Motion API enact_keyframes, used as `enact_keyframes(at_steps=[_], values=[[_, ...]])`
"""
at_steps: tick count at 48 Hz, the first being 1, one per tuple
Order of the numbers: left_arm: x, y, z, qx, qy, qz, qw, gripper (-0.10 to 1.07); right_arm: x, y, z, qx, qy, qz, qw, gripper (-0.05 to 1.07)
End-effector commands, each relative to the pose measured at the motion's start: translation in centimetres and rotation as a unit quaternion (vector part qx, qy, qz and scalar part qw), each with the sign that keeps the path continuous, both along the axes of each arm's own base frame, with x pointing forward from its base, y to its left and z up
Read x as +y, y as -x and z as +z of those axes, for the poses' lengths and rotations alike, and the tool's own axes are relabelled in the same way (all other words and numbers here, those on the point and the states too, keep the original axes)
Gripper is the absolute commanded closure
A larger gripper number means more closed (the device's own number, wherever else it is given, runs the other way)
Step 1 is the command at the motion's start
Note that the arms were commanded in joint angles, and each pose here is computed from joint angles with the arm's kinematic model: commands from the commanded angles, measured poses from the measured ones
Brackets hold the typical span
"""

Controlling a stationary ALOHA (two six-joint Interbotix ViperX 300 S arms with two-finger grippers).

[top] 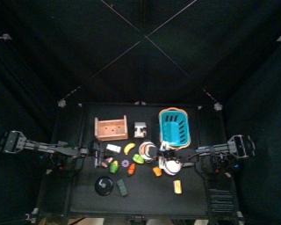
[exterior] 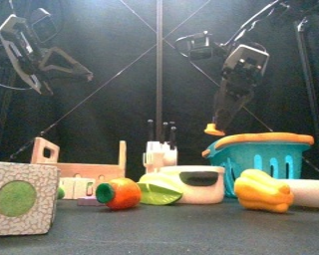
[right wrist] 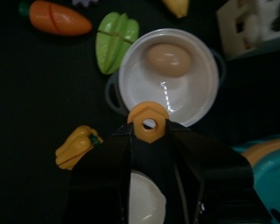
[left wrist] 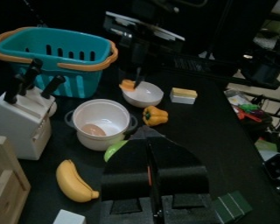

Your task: Place yellow nut in basket

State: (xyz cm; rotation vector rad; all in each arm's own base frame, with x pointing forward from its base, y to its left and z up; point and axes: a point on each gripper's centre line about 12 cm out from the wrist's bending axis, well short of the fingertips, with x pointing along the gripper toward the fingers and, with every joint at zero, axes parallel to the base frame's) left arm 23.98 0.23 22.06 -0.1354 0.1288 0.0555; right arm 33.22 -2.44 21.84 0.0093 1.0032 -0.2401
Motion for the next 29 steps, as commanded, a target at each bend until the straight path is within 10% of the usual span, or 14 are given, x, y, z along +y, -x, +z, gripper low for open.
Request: enact_keyframes(at_steps=[1, 16, 29], values=[[0.1, -0.5, 1.2, -0.019, -0.001, 0.002, 0.9998, 1.0, -1.4, 0.9, 3.6, -0.037, 0.004, -0.026, 0.999, 0.4], [0.4, -0.3, 3.9, -0.051, -0.009, 0.003, 0.9986, 1.0, -6.7, 6.0, 6.6, -0.084, 0.013, -0.126, 0.9884, 0.39], [1.3, 1.6, 5.4, -0.066, -0.039, 0.014, 0.997, 1.0, -9.8, 8.4, 4.7, -0.082, 0.012, -0.187, 0.9787, 0.39]])
